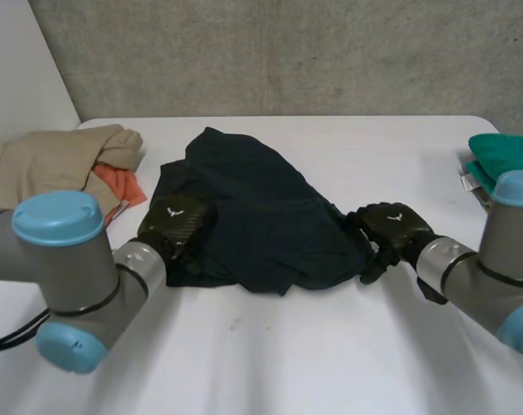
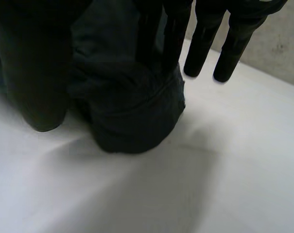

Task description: Fold the laundry.

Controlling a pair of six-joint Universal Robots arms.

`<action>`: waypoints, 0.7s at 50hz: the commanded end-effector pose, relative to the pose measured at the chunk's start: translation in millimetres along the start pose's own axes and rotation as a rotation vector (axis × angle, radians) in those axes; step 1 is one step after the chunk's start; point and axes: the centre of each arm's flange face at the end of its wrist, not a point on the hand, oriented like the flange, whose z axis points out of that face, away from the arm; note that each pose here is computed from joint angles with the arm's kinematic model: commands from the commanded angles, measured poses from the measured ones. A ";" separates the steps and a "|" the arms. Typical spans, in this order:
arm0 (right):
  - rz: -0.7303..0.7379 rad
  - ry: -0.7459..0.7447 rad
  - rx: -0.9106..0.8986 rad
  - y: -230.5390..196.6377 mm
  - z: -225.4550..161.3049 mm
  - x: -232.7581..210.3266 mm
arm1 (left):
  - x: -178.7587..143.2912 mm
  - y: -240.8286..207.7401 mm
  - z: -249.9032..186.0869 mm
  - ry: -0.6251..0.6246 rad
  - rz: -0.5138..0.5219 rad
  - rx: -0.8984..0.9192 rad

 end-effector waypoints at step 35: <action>-0.554 0.154 0.164 -163.4 -59.6 11.2 | -39.9 -140.3 -36.8 -0.023 0.181 0.067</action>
